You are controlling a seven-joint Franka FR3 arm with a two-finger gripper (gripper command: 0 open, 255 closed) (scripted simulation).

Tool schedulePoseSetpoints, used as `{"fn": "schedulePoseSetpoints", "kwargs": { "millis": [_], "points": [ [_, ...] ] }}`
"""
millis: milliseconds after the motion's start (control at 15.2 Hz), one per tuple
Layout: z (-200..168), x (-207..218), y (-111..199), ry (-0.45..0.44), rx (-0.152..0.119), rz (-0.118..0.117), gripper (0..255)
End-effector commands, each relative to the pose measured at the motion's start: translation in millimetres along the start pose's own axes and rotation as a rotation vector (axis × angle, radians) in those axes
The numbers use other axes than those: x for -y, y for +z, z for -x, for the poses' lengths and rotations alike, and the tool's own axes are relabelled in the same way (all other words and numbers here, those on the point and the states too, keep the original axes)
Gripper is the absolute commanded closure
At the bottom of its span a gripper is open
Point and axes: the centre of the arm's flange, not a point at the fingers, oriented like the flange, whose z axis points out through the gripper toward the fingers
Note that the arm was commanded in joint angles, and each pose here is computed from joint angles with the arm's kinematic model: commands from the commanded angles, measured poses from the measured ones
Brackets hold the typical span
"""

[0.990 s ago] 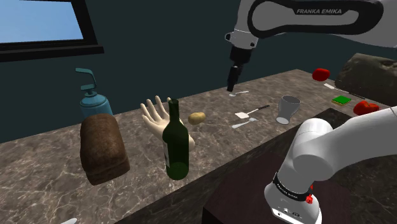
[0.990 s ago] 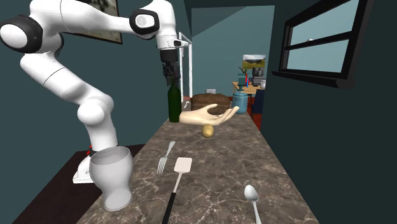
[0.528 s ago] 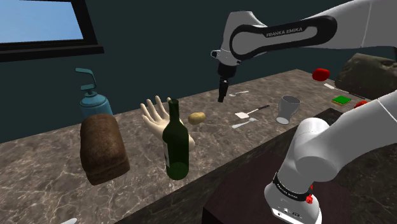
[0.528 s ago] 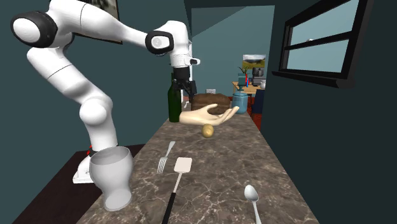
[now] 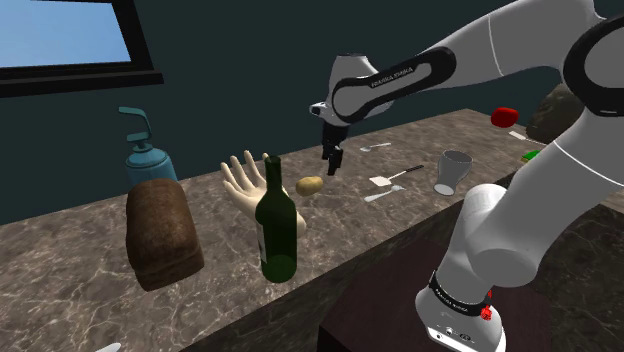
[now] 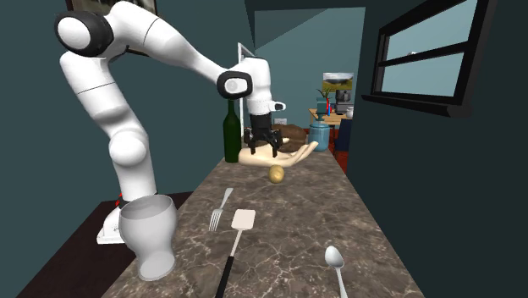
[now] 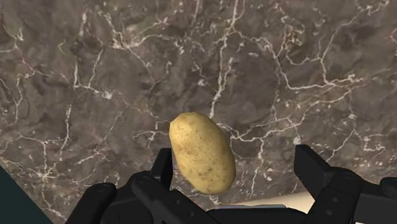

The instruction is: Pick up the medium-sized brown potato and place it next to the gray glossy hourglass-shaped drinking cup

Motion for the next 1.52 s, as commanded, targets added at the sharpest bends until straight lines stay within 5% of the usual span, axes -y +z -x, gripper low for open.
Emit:
{"fn": "schedulePoseSetpoints", "kwargs": {
  "millis": [0, 264, 792, 1254, 1320, 1452],
  "points": [
    [-10, -11, 24, -0.080, -0.004, 0.000, 0],
    [-30, -27, 63, -0.213, -0.009, -0.003, 0],
    [-30, -27, 103, -0.213, -0.009, -0.003, 0],
    [-30, -27, 103, -0.213, -0.009, -0.003, 0],
    [-30, -27, 103, -0.213, -0.009, -0.003, 255],
    [-30, -27, 103, -0.213, -0.009, -0.003, 255]
  ]
}}
